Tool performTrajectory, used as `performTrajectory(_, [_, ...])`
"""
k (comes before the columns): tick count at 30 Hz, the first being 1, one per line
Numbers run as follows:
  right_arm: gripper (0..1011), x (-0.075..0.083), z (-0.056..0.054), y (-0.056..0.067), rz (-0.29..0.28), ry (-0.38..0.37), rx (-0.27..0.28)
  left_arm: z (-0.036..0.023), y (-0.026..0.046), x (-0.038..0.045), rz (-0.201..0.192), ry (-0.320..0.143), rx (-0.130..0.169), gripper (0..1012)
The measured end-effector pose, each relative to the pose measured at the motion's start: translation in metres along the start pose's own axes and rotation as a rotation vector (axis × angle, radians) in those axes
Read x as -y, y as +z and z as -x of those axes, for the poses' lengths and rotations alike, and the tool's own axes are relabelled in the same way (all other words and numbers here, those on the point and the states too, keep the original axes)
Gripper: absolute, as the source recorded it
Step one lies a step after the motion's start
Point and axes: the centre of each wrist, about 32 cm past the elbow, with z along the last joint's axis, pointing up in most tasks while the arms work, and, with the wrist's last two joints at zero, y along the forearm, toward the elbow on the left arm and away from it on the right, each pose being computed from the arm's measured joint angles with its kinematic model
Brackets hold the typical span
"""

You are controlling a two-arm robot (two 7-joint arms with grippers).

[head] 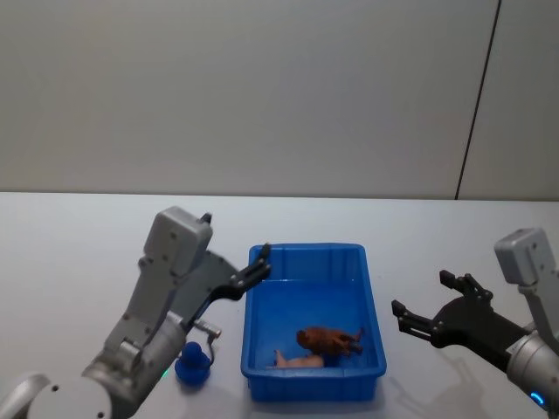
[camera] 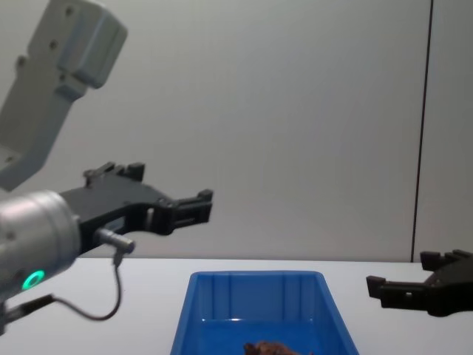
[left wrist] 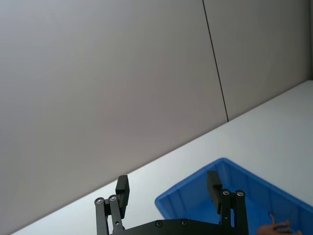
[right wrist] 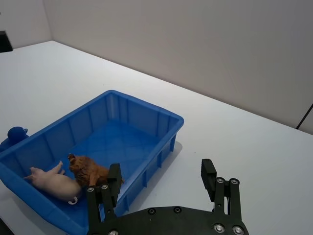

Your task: Pick up the two dolls from the table and place them into the box.

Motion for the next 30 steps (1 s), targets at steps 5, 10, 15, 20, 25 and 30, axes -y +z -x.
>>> performTrajectory(5, [1001, 0.002, -0.001, -0.001, -0.001, -0.002, 0.000, -0.0041, -0.0023, -0.0182, -0.054, 0.017, -0.004, 1001])
performTrajectory(10, [1001, 0.003, -0.002, -0.001, -0.002, -0.003, 0.001, -0.0081, -0.0089, -0.0367, -0.114, 0.027, -0.019, 1002])
performTrajectory(15, [1001, 0.004, -0.002, -0.001, -0.003, -0.004, 0.001, -0.0129, -0.0175, -0.0498, -0.161, 0.028, -0.035, 1001])
performTrajectory(20, [1001, 0.004, -0.003, -0.001, -0.003, -0.004, 0.001, -0.0191, -0.0289, -0.0597, -0.203, 0.023, -0.053, 1002])
performTrajectory(25, [1001, 0.004, -0.003, -0.001, -0.003, -0.005, 0.001, -0.0248, -0.0410, -0.0643, -0.233, 0.009, -0.067, 1001])
performTrajectory(30, [1001, 0.005, -0.003, -0.001, -0.004, -0.005, 0.001, -0.0319, -0.0543, -0.0652, -0.253, -0.011, -0.078, 1001])
